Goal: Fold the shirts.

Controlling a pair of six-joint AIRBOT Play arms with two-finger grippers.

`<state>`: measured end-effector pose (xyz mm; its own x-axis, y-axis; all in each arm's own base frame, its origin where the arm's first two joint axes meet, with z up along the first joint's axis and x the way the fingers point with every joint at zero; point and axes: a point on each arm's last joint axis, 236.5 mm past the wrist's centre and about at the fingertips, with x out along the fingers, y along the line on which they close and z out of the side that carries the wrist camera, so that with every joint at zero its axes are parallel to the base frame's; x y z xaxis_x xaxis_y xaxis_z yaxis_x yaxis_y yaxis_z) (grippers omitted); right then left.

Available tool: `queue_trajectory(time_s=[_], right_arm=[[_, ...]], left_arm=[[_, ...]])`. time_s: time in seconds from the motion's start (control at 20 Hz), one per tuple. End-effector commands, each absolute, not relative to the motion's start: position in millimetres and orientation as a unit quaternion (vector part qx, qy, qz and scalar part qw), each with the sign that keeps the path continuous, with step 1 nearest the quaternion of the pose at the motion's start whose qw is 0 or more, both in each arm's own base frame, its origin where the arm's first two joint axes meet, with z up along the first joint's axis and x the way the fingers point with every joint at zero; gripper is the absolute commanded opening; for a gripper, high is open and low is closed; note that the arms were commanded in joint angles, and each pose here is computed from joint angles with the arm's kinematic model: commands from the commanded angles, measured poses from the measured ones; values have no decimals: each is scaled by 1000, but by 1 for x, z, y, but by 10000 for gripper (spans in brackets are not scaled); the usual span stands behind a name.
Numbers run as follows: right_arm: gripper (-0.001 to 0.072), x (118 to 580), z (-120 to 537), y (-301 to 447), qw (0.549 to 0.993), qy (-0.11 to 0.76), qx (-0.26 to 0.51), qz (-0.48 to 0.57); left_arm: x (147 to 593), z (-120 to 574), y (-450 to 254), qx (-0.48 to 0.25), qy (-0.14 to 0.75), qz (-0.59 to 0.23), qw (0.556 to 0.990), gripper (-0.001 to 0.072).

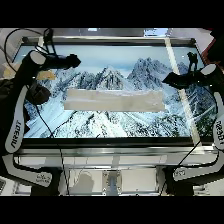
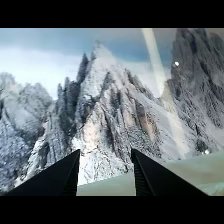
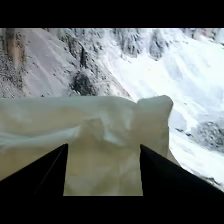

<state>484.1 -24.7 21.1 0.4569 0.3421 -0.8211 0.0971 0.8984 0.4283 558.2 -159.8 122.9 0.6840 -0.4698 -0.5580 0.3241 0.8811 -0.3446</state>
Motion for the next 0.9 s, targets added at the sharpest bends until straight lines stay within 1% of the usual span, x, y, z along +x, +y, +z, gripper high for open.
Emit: queue_trajectory(time_s=[0.0,0.05,0.25,0.35,0.5,0.65,0.85], right_arm=[[640,454,-6,-44,770,568,279,81],[667,452,-15,-48,759,574,295,85],[677,455,-38,-47,730,568,358,129],[677,458,-56,-46,723,574,362,133],[677,452,-84,-41,699,594,373,138],[677,452,-96,-38,688,600,383,140],[677,452,-101,-28,685,606,379,145]], left_arm=[[544,126,-228,1,299,-287,910,384],[537,114,-246,23,309,-296,903,384],[516,54,-293,90,358,-302,879,383],[506,25,-310,93,387,-309,864,382],[489,-5,-328,102,417,-323,843,381],[484,-15,-333,102,428,-326,837,380],[482,-17,-334,100,432,-326,835,380]])
